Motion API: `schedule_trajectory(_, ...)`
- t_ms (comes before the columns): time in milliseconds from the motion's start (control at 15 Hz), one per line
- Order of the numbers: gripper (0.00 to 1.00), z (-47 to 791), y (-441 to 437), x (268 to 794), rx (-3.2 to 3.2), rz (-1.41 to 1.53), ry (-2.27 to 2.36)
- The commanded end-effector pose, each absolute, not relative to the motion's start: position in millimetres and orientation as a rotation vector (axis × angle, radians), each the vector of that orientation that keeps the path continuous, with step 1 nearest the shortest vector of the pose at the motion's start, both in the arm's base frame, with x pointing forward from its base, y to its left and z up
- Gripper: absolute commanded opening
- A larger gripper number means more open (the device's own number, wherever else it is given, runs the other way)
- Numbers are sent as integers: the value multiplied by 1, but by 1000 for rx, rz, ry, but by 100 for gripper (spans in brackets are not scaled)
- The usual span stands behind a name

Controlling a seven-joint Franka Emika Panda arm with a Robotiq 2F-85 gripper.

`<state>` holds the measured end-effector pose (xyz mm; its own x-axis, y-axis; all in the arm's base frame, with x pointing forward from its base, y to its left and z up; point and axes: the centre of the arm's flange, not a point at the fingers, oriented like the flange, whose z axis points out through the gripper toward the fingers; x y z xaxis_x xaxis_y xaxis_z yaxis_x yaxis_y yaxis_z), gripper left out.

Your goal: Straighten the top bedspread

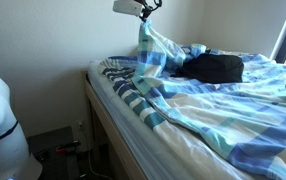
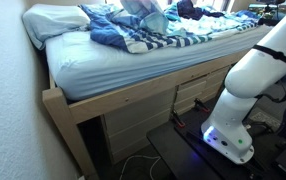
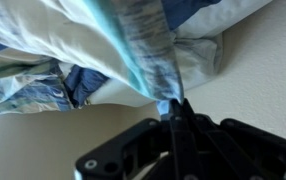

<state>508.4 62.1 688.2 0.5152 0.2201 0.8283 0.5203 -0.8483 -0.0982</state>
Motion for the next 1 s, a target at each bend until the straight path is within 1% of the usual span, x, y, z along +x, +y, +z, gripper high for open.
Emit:
schedule_trajectory(0, 1, 711, 105, 500, -2373, -1281, -773)
schedule_trajectory(467, 1, 725, 191, 483, -2247, -1239, -1055)
schedule_trajectory(933, 1, 707, 237, 464, -2154, -1128, -1259)
